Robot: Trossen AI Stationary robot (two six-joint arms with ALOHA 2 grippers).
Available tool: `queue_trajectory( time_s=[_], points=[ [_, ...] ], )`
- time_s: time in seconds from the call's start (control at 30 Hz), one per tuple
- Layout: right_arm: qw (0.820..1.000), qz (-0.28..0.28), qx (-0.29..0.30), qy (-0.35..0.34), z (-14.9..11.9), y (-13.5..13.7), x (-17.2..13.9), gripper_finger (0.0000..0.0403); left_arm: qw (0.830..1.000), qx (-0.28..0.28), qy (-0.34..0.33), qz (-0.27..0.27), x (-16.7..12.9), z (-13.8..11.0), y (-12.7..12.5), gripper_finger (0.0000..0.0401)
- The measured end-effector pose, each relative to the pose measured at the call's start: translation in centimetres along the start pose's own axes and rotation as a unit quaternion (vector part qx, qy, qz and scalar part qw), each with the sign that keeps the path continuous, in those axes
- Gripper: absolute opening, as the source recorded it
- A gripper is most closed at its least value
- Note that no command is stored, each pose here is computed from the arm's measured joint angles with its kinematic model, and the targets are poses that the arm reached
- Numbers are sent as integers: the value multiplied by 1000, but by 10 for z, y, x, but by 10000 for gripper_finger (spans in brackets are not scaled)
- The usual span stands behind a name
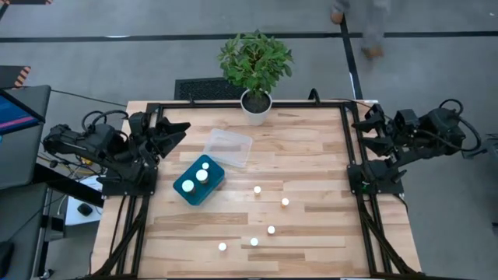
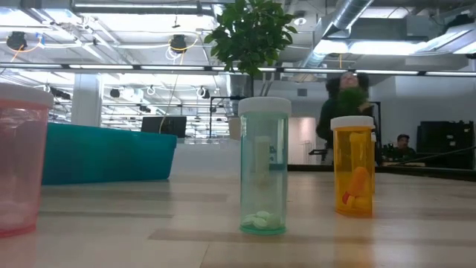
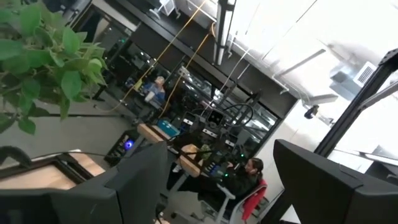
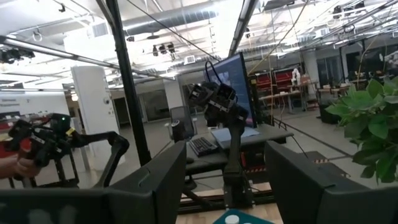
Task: Pick and place medicine bottles into bin by pill shape (circle, oval)
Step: Put the orange pill bottle into the transparent bin
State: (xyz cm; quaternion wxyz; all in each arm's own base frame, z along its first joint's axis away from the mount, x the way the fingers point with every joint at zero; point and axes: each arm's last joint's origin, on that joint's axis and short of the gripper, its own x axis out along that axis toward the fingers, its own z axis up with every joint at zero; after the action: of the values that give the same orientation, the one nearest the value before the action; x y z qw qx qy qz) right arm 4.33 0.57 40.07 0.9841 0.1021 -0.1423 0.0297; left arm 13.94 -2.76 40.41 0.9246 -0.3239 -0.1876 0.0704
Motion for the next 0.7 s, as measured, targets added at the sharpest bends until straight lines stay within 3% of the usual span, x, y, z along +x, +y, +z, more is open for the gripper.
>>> queue_trajectory(
  time_s=[0.4,0.7],
  points=[
    [1000,-1,-3,9,-2,0,0,226,997,13,-16,75,-1,-2,6,288],
    [1000,-2,14,8,-3,3,13,226,996,-39,-43,66,-13,13,7,288]
  ],
)
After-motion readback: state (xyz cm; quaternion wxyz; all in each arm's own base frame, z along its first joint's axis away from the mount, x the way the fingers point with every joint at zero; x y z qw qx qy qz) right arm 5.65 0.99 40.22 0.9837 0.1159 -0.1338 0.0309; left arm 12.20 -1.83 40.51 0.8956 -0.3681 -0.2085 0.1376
